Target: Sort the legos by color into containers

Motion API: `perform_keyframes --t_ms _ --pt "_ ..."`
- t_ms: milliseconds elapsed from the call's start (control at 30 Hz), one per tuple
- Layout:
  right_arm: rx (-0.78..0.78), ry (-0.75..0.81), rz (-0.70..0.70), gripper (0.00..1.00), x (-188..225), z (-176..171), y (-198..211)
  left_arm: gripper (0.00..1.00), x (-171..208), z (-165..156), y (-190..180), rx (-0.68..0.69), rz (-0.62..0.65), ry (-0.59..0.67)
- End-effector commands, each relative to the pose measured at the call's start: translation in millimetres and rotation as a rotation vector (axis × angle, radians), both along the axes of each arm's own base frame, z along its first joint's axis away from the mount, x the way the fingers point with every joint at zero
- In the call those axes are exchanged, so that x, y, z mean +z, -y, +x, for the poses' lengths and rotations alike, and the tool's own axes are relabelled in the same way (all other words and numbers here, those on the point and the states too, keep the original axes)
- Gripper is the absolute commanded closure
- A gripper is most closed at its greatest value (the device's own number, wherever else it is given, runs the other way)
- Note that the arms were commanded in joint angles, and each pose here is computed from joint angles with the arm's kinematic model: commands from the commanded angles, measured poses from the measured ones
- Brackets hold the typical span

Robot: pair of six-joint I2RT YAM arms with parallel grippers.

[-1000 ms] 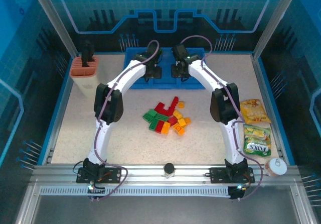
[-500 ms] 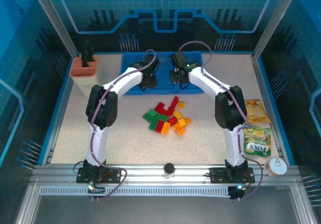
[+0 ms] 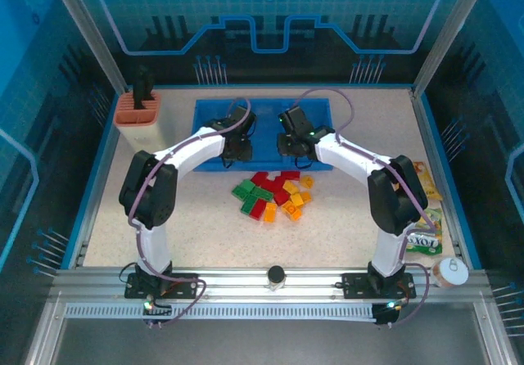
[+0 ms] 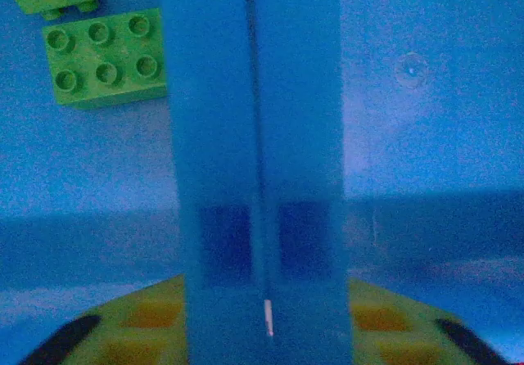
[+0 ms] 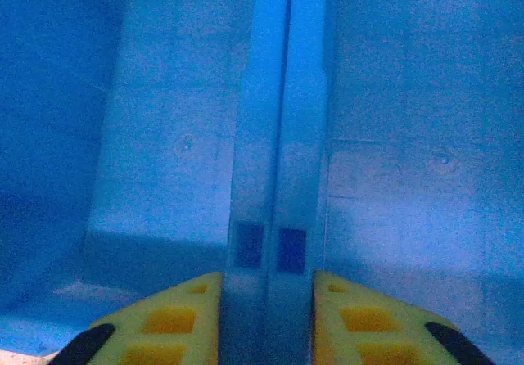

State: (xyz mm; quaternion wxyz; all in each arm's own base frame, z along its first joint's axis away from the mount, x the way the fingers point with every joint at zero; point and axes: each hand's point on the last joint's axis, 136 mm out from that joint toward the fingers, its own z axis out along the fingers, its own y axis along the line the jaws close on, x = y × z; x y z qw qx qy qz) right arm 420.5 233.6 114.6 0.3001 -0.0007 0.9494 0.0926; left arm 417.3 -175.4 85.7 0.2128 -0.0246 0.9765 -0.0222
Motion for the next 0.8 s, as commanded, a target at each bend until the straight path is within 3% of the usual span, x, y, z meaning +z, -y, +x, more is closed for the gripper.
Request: perform_keyframes --t_ms 0,67,167,267,400,600,767 --pt "-0.035 -0.058 -0.066 0.55 -9 -13 23 0.30 49 20 -2 -0.002 -0.037 0.111" --pt "-0.028 -0.032 -0.071 0.46 4 -15 22 0.20 62 21 -3 0.000 -0.042 0.140" --pt "-0.006 -0.003 -0.039 0.37 26 -21 19 0.18 90 19 -4 0.001 -0.067 0.193" --pt "0.017 0.021 -0.042 0.35 43 -37 18 0.18 126 8 -4 -0.004 -0.124 0.254" --pt "0.081 0.035 -0.066 0.36 45 -79 14 0.18 153 -29 -6 -0.032 -0.186 0.324" --pt "0.181 -0.080 -0.052 0.36 -10 -154 16 0.19 115 -118 -6 -0.068 -0.262 0.292" --pt "0.199 -0.164 -0.071 0.35 -54 -195 31 0.19 87 -190 8 -0.140 -0.319 0.247"
